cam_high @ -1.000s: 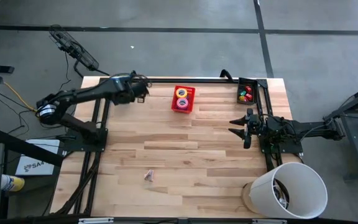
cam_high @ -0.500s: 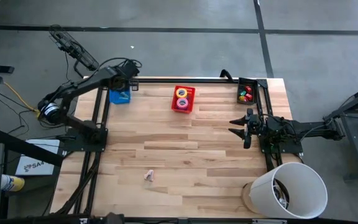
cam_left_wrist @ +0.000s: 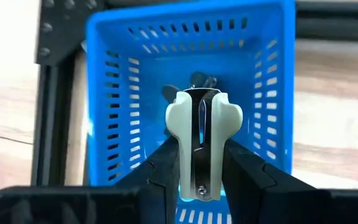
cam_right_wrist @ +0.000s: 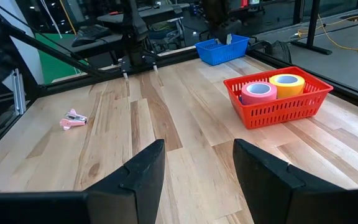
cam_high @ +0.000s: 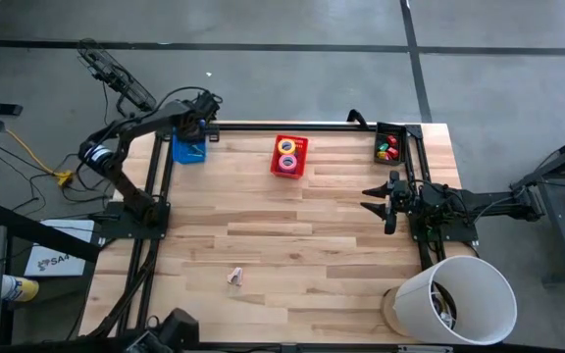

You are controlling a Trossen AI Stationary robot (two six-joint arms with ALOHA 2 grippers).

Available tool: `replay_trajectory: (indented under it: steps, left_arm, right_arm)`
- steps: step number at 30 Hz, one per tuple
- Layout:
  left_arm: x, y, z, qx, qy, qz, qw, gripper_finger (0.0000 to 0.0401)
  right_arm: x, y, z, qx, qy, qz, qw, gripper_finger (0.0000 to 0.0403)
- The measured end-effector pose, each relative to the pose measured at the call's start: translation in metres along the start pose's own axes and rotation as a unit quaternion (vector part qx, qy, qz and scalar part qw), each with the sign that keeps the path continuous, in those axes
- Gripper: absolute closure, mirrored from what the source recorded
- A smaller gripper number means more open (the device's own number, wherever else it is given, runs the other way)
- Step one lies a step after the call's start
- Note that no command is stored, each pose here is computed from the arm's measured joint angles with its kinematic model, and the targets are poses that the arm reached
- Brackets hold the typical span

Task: Pick and place Stapler, Stapler remover, tape
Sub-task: Put the gray staple remover into the blue bin

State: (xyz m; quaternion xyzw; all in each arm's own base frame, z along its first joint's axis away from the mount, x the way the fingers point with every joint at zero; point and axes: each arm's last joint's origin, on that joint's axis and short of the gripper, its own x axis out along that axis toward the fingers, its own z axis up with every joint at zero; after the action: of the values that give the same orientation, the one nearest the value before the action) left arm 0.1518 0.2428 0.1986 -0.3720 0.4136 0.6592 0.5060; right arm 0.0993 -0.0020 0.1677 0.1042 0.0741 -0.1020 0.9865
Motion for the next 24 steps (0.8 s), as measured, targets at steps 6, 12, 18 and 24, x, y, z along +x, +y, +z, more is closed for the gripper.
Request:
replay_trajectory:
  steps: [6,12,18,24]
  left_arm:
    - [0.013,-0.004,-0.001,0.030,0.029,0.000,0.999,0.0308]
    - [0.015,-0.004,-0.002,0.045,0.037,0.003,0.998,0.0299]
    - [0.015,-0.004,-0.003,0.047,0.040,0.005,0.998,0.0270]
    - [0.015,-0.003,-0.004,0.067,0.047,0.009,0.997,0.0235]
  right_arm:
    - [0.000,0.000,0.000,0.000,0.000,0.000,1.000,0.0222]
    - [0.000,0.000,0.000,0.000,0.000,0.000,1.000,0.0222]
    - [0.000,0.000,0.000,0.000,0.000,0.000,1.000,0.0222]
    - [0.000,0.000,0.000,0.000,0.000,0.000,1.000,0.0222]
